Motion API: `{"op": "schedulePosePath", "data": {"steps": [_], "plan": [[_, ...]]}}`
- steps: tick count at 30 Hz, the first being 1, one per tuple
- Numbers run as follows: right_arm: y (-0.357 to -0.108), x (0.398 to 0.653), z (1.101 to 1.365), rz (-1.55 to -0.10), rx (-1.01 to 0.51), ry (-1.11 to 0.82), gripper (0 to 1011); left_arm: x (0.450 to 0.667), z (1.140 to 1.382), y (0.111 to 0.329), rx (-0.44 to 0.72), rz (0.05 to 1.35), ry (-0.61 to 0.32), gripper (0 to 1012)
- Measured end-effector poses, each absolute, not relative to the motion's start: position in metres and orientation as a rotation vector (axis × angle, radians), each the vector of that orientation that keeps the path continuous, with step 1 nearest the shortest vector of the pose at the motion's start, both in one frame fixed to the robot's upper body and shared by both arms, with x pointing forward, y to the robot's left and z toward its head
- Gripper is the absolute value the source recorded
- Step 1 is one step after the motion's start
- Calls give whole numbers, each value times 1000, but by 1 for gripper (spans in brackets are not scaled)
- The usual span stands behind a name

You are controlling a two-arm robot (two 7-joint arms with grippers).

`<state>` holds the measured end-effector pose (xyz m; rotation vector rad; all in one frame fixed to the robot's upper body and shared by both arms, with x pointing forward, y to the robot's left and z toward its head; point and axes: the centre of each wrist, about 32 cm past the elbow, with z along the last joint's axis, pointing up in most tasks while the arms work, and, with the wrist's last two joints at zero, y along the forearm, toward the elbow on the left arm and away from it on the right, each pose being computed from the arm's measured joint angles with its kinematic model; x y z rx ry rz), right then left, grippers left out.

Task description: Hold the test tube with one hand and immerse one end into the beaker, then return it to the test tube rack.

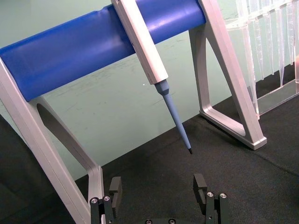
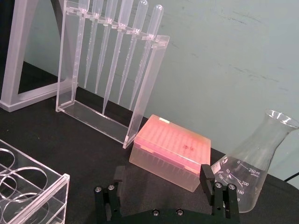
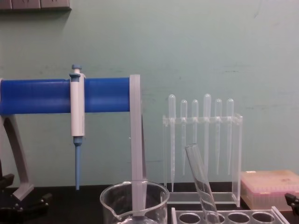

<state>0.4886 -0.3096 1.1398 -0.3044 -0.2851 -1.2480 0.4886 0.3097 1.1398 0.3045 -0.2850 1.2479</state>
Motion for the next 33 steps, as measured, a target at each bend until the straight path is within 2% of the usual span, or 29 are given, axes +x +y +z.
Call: {"op": "schedulePosePath", "data": {"steps": [28, 33], "plan": [[-310, 489, 1140, -1248, -304, -285, 1003, 489, 1140, 310, 304, 1248, -285, 1000], [-310, 477, 1145, -1250, -300, -295, 1003, 489, 1140, 310, 304, 1248, -285, 1000]]}}
